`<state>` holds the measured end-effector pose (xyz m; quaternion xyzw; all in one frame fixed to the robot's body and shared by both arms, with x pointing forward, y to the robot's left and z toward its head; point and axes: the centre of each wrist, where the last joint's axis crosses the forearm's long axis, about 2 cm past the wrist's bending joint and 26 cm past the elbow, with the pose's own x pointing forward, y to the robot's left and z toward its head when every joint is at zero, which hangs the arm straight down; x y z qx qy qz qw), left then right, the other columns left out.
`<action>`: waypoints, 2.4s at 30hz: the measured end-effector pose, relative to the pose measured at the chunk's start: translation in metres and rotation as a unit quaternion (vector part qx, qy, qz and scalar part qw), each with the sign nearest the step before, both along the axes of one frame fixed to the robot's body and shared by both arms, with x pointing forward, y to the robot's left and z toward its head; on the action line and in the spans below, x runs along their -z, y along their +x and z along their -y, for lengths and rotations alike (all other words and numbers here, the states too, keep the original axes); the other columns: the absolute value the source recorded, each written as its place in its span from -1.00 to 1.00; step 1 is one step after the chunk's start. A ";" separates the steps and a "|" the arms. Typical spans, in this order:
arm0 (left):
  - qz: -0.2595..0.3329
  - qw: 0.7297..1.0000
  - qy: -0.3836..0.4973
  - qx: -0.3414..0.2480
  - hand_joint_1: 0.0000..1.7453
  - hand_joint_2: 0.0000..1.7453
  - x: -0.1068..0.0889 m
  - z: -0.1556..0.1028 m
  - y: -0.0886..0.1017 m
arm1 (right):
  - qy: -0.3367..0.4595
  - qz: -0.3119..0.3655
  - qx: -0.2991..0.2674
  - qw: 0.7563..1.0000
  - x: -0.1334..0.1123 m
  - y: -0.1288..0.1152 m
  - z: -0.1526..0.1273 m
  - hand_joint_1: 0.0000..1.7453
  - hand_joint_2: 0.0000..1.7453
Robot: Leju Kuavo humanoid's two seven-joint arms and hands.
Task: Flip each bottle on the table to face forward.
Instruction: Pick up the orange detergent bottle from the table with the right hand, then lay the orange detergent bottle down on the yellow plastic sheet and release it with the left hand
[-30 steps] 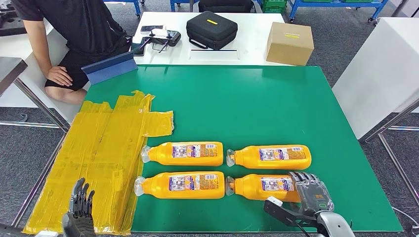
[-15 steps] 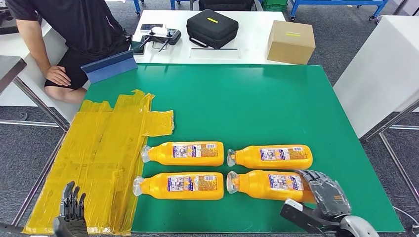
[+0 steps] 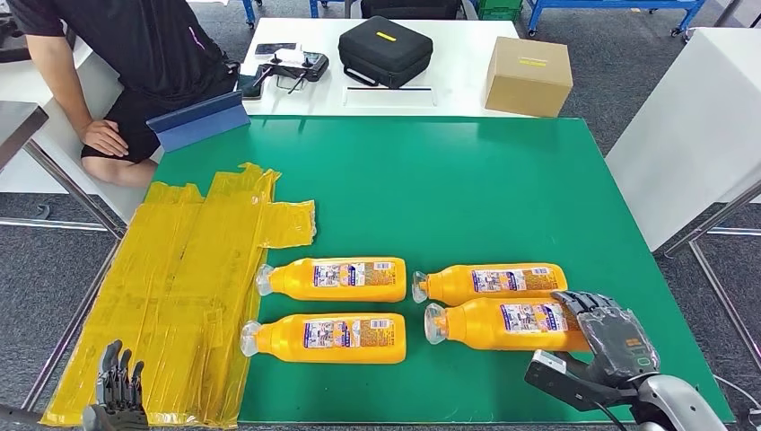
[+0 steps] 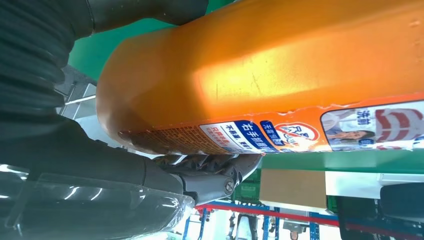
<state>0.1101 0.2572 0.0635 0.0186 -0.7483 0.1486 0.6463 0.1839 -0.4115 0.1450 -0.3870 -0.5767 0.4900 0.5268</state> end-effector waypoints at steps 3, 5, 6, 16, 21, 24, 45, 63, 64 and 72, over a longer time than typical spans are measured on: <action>-0.001 1.000 0.000 0.000 -1.00 -1.00 0.000 0.000 0.000 | 0.002 0.004 -0.002 1.000 -0.001 0.002 -0.001 0.98 1.00; -0.002 1.000 0.000 0.000 -1.00 -1.00 0.000 0.000 0.000 | 0.011 0.014 -0.006 1.000 -0.002 0.004 -0.002 0.96 1.00; -0.002 1.000 0.000 0.001 -1.00 -1.00 0.000 0.000 0.000 | 0.020 0.022 -0.009 1.000 -0.004 0.007 -0.004 0.95 1.00; 0.039 0.998 -0.002 0.051 -1.00 1.00 -0.006 0.021 0.036 | 0.192 0.163 -0.114 0.961 -0.036 0.069 -0.067 0.78 1.00; 0.068 0.995 -0.040 0.068 -1.00 1.00 -0.012 0.040 0.060 | 0.249 0.177 -0.184 0.934 -0.052 0.095 -0.117 0.73 1.00; 0.081 0.990 -0.079 0.088 -1.00 1.00 -0.015 0.054 0.071 | 0.269 0.169 -0.213 0.924 -0.060 0.107 -0.150 0.68 1.00; 0.098 0.963 -0.165 0.190 -1.00 1.00 -0.025 0.088 0.097 | 0.331 0.060 -0.250 0.908 -0.047 0.142 -0.253 0.74 1.00; 0.097 0.953 -0.186 0.218 -1.00 1.00 -0.027 0.095 0.096 | 0.345 -0.006 -0.230 0.910 -0.009 0.117 -0.289 0.76 1.00; 0.097 0.953 -0.187 0.219 -1.00 1.00 -0.028 0.096 0.097 | 0.345 -0.008 -0.231 0.910 -0.009 0.116 -0.291 0.76 1.00; 0.100 0.951 -0.187 0.225 -1.00 1.00 -0.030 0.098 0.098 | 0.344 -0.020 -0.236 0.909 -0.006 0.113 -0.302 0.75 1.00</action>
